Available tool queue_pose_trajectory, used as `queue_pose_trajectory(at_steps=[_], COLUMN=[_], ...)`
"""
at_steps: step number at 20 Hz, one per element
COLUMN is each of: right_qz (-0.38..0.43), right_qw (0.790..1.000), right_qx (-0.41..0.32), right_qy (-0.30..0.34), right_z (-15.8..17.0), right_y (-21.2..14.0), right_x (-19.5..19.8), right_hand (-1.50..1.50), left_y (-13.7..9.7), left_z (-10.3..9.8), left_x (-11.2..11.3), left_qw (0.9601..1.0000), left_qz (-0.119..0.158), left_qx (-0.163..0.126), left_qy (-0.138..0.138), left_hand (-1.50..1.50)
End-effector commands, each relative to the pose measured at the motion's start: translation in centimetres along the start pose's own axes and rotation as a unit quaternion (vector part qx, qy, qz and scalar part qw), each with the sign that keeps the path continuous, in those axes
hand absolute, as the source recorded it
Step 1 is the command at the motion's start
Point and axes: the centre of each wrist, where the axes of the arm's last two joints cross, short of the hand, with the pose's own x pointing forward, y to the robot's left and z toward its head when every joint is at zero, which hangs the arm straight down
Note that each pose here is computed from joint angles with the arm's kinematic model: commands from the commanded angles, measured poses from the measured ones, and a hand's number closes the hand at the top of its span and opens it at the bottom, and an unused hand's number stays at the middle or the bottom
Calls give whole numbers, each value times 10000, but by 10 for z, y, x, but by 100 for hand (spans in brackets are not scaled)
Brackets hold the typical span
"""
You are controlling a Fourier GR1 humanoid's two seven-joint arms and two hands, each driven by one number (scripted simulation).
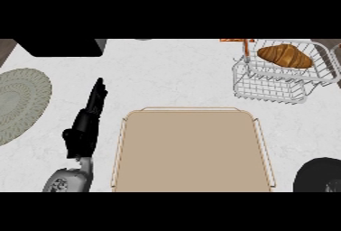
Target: Pick the croissant from the tray and place it in the tiered basket
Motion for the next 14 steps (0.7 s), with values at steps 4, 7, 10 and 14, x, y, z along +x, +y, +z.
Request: queue_pose_trajectory(at_steps=[4, 7, 10, 14], right_qz=[-997, -1325, -1244, -1340], right_qw=[9912, 9884, 9889, 9891], right_qx=[-584, -518, -602, -435], right_qy=[649, 533, 539, 425], right_z=[4, 23, 37, 59], right_y=[-79, -98, -130, -163], right_x=[-66, -109, -150, -198], right_hand=[-150, -150, -150, -150], left_y=[4, 9, 11, 12], left_z=[5, -2, 9, -6], left_x=[-2, -11, -8, -8], left_qw=[9998, 9995, 9998, 9998], left_qz=[17, -17, 45, -25], left_qx=[198, 292, 163, 219], left_qy=[14, 88, 66, 27], left_hand=[0, 0, 0, 0])
